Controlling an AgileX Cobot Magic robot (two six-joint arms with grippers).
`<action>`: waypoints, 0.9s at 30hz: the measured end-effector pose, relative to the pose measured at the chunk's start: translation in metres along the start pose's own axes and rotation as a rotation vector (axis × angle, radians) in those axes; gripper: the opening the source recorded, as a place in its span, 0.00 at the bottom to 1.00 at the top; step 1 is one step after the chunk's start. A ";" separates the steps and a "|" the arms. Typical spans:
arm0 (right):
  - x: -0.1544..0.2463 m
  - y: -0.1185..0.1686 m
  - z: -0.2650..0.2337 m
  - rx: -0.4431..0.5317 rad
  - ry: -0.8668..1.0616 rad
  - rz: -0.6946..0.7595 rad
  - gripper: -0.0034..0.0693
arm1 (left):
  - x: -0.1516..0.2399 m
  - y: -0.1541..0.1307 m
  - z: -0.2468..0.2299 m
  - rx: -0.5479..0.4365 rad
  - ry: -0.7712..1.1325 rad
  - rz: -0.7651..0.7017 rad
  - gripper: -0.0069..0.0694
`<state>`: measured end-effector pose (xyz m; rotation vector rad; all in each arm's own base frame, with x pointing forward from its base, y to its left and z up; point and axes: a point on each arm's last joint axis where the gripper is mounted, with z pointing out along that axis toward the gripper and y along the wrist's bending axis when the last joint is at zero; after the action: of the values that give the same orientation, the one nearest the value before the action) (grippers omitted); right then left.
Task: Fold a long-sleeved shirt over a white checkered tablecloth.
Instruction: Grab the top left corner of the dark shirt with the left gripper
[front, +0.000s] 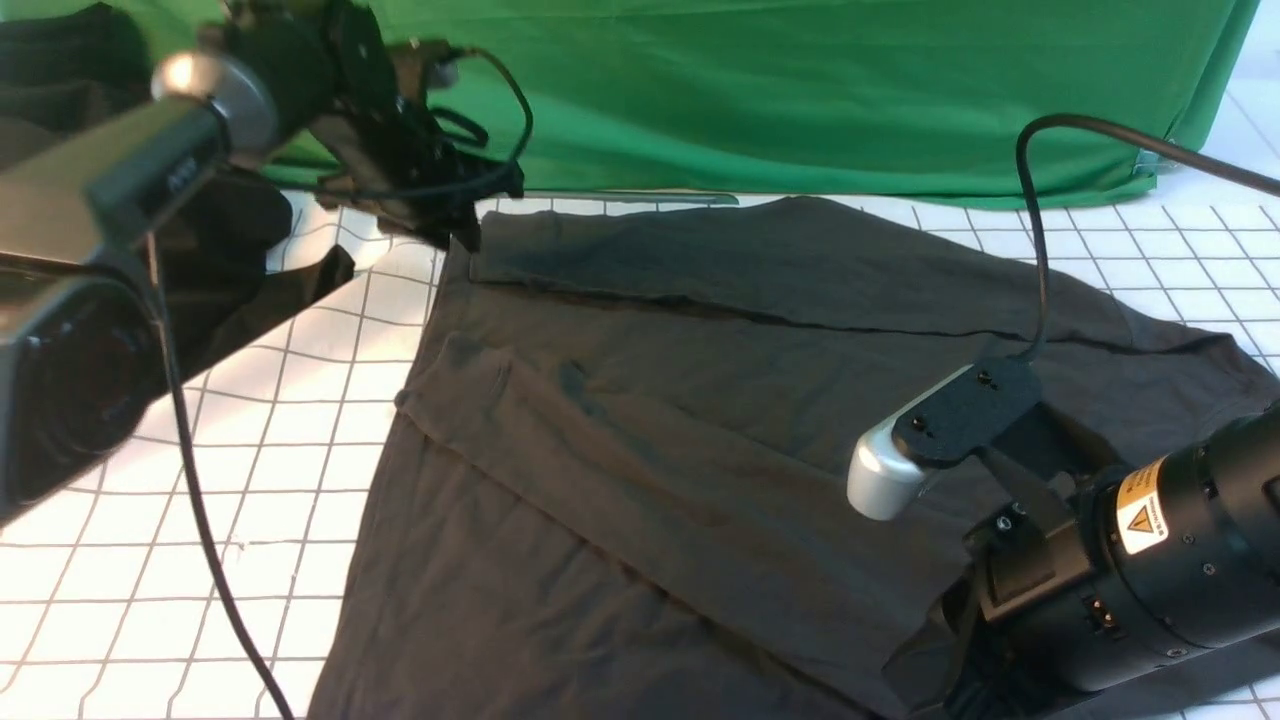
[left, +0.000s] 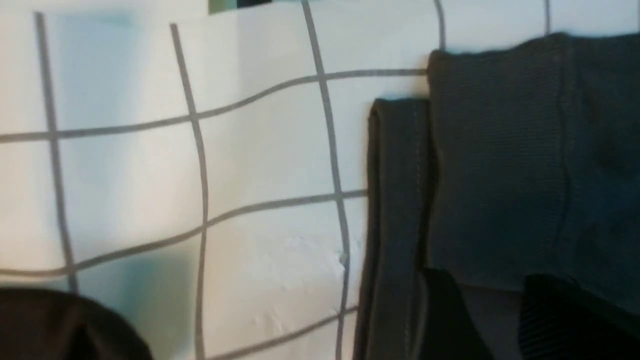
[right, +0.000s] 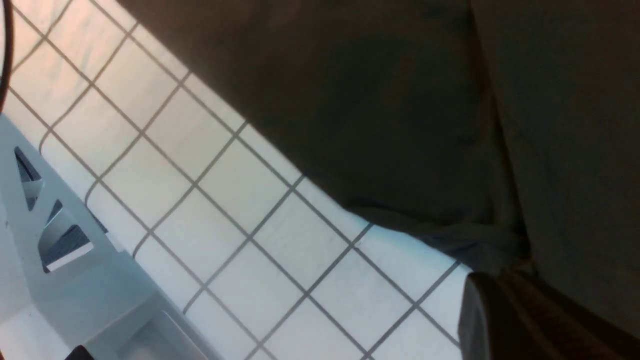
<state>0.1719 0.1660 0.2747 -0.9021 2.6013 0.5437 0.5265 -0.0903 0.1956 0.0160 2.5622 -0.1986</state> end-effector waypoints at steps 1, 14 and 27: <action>0.000 0.000 0.000 0.000 0.000 0.000 0.06 | 0.000 0.000 0.003 0.003 -0.009 -0.001 0.50; 0.000 0.000 0.000 0.002 0.000 0.000 0.06 | 0.003 -0.002 0.025 0.049 -0.057 0.006 0.60; -0.001 0.000 0.000 0.004 -0.008 0.000 0.07 | 0.008 -0.002 0.037 0.066 -0.046 0.008 0.49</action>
<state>0.1726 0.1662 0.2750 -0.8967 2.5945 0.5415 0.5397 -0.0977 0.1607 0.0459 2.5081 -0.2767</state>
